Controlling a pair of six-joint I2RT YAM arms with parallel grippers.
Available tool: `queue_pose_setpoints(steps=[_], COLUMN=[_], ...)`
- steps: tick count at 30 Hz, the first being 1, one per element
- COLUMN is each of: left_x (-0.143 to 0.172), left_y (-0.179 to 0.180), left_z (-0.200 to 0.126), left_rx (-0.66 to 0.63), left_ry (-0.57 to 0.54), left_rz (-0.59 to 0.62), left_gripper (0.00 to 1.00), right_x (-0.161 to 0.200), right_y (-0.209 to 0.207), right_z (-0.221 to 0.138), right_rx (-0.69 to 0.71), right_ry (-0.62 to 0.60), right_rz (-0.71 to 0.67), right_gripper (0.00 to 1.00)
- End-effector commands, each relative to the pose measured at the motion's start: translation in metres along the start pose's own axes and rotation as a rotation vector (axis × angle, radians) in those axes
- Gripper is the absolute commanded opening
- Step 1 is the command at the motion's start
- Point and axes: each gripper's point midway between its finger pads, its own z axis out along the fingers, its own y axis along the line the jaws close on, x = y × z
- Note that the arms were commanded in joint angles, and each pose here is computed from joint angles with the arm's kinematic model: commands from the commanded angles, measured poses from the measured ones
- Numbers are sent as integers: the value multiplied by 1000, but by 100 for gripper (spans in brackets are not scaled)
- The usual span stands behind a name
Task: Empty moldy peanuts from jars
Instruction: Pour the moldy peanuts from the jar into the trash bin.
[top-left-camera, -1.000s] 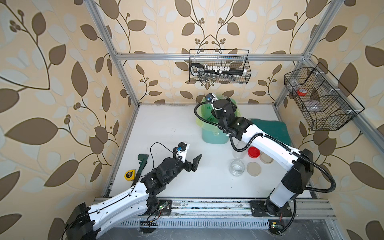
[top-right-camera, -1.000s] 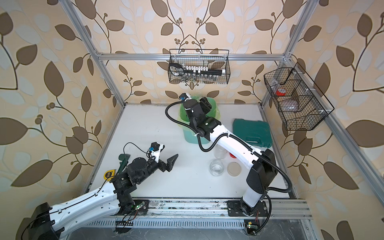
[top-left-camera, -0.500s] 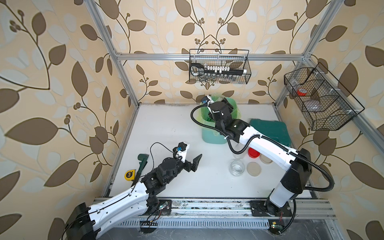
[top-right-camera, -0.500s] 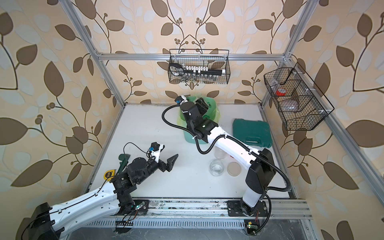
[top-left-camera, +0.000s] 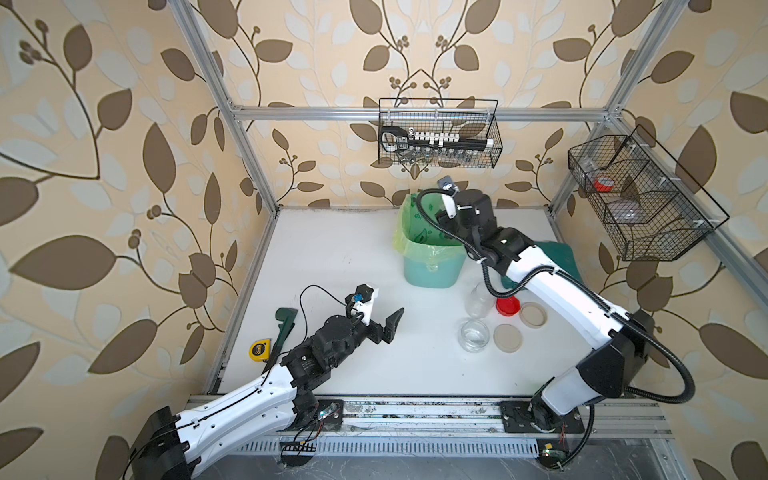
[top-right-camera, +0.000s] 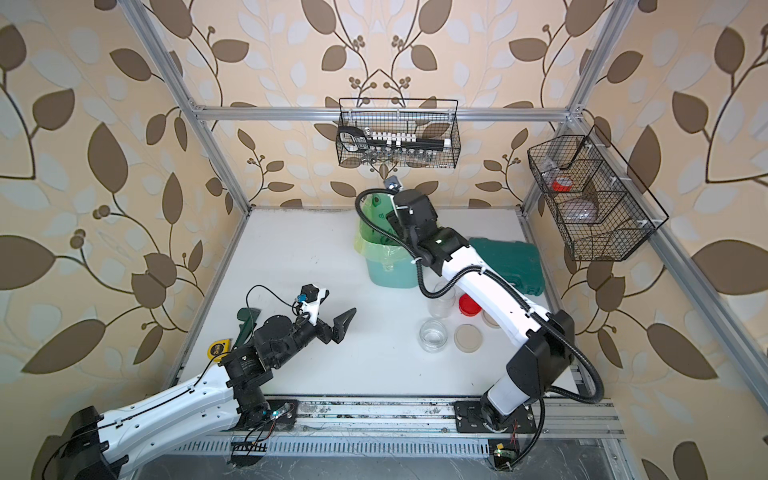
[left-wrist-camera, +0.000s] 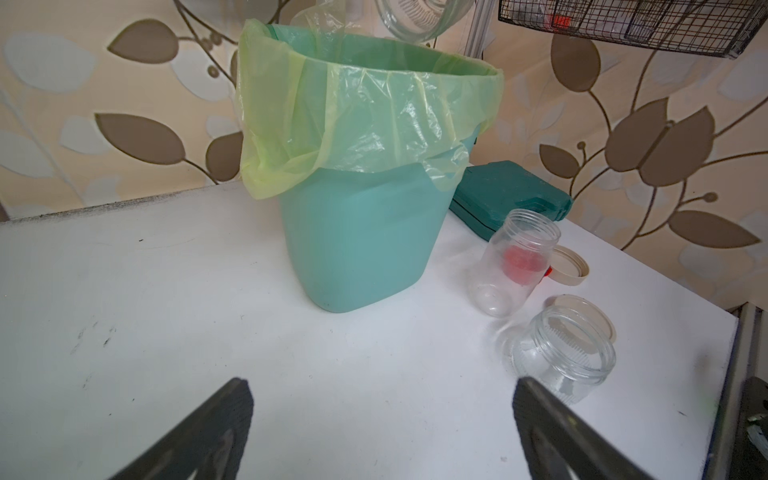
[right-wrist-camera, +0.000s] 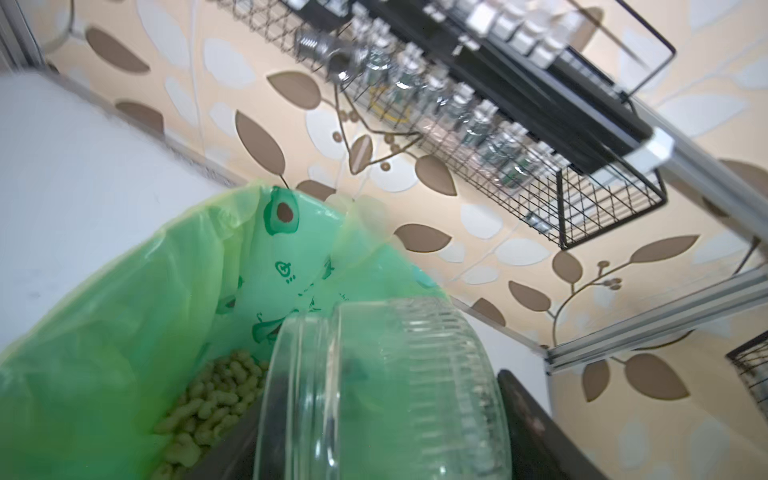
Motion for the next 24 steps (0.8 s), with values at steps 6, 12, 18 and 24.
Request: queue_pose_setpoints(steps=[6, 12, 18, 24], left_x=[-15, -14, -15, -16], left_y=[-2, -2, -2, -2], left_z=[-1, 0, -1, -1], left_rx=[0, 1, 0, 5], left_ry=[-52, -46, -48, -53], left_rz=[-9, -9, -12, -16], left_gripper=[99, 99, 99, 99], right_x=[-11, -11, -11, -11], right_y=[-29, -40, -45, -41], right_z=[-24, -31, -42, -61], right_rx=[-288, -381, -462, -521], right_ry=[-79, -88, -105, -135], right_rz=[423, 534, 607, 647], right_gripper=[0, 0, 0, 0])
